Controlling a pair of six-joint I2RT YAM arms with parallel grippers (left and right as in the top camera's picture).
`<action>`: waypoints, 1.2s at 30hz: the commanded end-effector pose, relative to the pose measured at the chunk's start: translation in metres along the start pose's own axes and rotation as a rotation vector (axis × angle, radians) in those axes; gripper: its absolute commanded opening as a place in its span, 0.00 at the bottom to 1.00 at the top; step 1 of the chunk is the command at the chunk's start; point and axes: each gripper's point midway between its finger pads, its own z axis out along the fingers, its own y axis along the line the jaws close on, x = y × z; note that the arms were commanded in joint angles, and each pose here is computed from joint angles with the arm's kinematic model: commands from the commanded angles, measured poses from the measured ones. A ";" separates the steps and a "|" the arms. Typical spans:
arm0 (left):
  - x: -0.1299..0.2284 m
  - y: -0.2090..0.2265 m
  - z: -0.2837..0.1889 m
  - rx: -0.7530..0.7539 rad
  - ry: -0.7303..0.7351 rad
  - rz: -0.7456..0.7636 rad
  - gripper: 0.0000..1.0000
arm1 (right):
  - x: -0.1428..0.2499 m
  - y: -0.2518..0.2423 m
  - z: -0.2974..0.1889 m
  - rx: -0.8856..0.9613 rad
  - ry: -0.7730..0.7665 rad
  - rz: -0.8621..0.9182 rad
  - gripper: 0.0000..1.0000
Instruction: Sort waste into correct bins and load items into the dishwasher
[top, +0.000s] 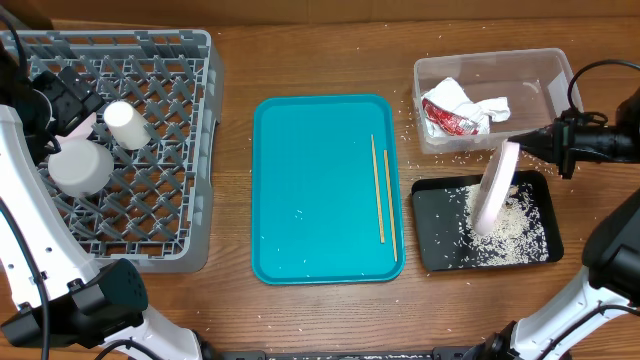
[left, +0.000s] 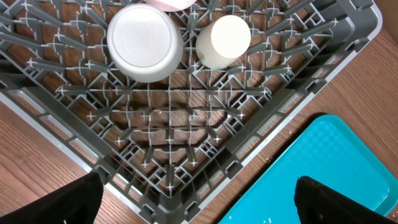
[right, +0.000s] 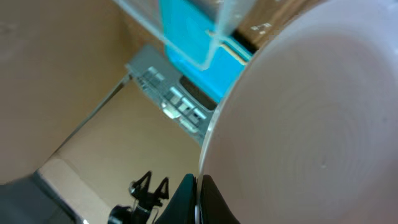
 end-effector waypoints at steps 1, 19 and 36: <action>0.001 0.000 0.001 -0.001 0.004 -0.019 1.00 | 0.017 0.021 -0.008 -0.080 -0.007 -0.058 0.03; 0.001 0.000 0.001 -0.001 0.004 -0.019 1.00 | 0.025 0.039 -0.009 -0.175 0.028 -0.007 0.03; 0.001 0.000 0.001 -0.001 0.004 -0.019 1.00 | 0.082 0.082 -0.011 -0.282 0.061 -0.214 0.04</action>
